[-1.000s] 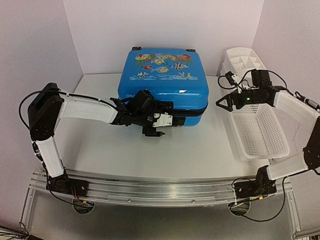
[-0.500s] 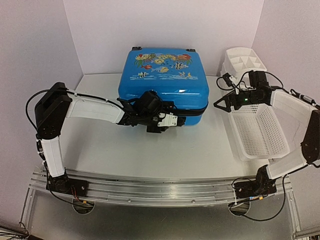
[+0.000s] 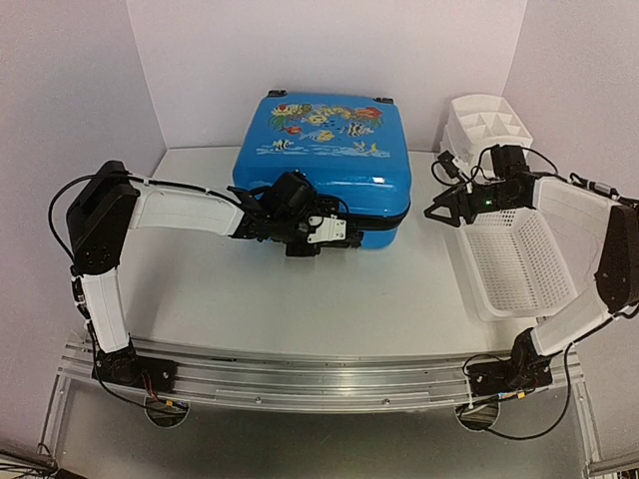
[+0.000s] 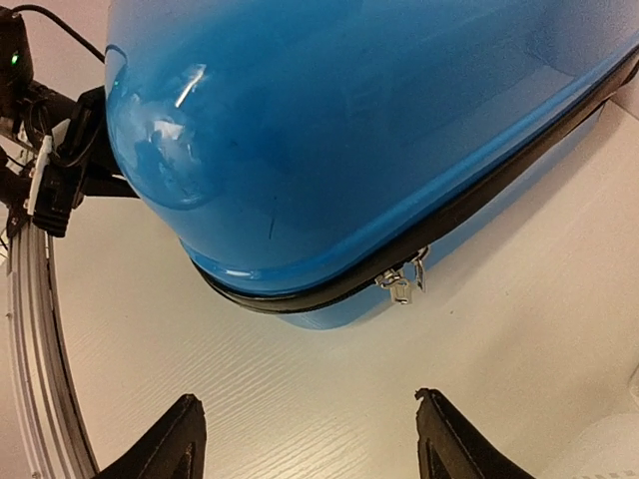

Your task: Open, take out, and arrange the luggage

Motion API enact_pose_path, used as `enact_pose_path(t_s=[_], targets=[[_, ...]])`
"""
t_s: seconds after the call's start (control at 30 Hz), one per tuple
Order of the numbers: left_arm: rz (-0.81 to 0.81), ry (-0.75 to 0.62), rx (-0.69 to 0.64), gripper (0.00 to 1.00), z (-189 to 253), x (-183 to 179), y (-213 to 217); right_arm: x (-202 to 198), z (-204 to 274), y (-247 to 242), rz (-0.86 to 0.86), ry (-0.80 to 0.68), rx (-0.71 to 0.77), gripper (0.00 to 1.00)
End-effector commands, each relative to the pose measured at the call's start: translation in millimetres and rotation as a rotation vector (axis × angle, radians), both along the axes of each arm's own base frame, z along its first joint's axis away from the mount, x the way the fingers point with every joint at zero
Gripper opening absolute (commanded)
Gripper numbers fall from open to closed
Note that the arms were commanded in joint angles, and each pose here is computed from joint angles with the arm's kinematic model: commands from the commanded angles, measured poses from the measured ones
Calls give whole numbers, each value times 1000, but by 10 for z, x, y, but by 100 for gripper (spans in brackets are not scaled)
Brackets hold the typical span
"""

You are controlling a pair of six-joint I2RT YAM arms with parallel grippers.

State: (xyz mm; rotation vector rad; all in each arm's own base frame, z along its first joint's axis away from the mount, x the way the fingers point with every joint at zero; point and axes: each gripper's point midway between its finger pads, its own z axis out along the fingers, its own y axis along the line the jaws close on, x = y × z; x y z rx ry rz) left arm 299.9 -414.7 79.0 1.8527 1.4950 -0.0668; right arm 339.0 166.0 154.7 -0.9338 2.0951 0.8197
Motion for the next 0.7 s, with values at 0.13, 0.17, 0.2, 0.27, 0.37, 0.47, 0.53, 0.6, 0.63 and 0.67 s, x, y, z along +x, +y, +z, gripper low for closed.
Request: enact_pose_path(t_s=[0.13,0.17,0.2,0.27,0.37,0.47,0.53,0.6,0.63,0.67], targets=[[101,83,5,0,88,96,462,81,-88,284,142,-11,68,63],[103,85,-3,0,103,94,463,115,-103,297,149,-14,72,63],[104,86,-10,0,115,93,457,161,-89,318,158,-20,81,62],[108,90,-24,0,122,101,432,239,-117,355,171,-17,92,58],[117,89,-32,0,101,139,398,318,-201,383,188,-17,96,56],[119,80,-37,0,105,173,370,343,-259,424,211,0,121,49],[118,78,-42,0,117,190,354,315,-249,446,230,1,142,46],[116,77,-46,0,124,203,334,270,-280,436,235,0,136,44],[115,78,-46,0,116,206,328,248,-289,433,241,-3,136,44],[114,77,-47,0,116,213,322,234,-300,437,246,-1,140,43]])
